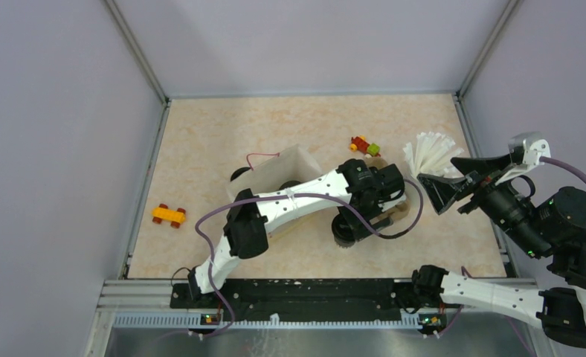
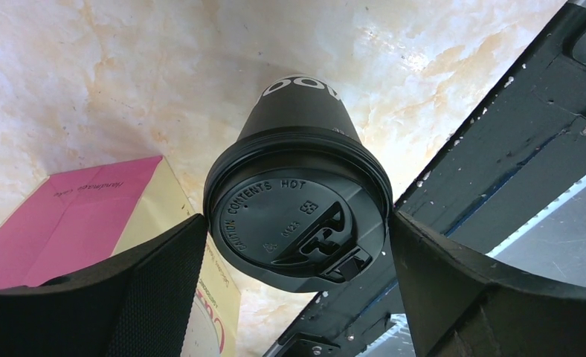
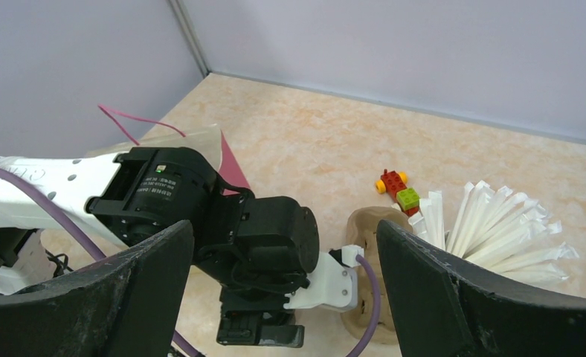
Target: Pack the takeout coffee
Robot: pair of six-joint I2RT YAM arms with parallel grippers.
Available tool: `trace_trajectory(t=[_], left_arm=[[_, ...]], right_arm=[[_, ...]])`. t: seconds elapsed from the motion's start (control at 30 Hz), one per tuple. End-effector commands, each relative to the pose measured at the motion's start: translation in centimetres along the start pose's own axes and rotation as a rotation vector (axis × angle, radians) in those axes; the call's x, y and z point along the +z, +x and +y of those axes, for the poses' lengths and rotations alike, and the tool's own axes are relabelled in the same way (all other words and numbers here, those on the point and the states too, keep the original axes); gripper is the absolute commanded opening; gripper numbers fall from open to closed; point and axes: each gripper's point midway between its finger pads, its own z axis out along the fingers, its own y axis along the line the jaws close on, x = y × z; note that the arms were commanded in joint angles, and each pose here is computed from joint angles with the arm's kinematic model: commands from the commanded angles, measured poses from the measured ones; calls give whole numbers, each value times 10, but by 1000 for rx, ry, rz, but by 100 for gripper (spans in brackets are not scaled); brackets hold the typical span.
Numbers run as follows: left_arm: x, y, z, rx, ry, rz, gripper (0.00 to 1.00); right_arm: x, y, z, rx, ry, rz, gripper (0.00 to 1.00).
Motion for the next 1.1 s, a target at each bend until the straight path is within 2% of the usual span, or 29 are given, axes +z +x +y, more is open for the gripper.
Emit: trace_trajectory(t=[0.0,0.17,0.33,0.5,0.8,1.07], left_arm=[[-1,2,0,11,-5,6,92],[-13,-4,5,-2,-35,-28,82],[-30,-12,6,-17,-41,-83,77],[-66,-27,10,-61,-61,-194,73],[-164,-62,34,-167,-170,-567,71],[-270,-66,68,-238,-311,-910,70]], right_arm=[[0,-4,-1,0,8,-14,90],[1,-3,0,2,4,-10,90],[4,-1,3,8,-4,-8,90],[8,2,9,27,-21,-5,90],[11,17,23,91,-72,24,90],[12,24,47,153,-189,25,89]])
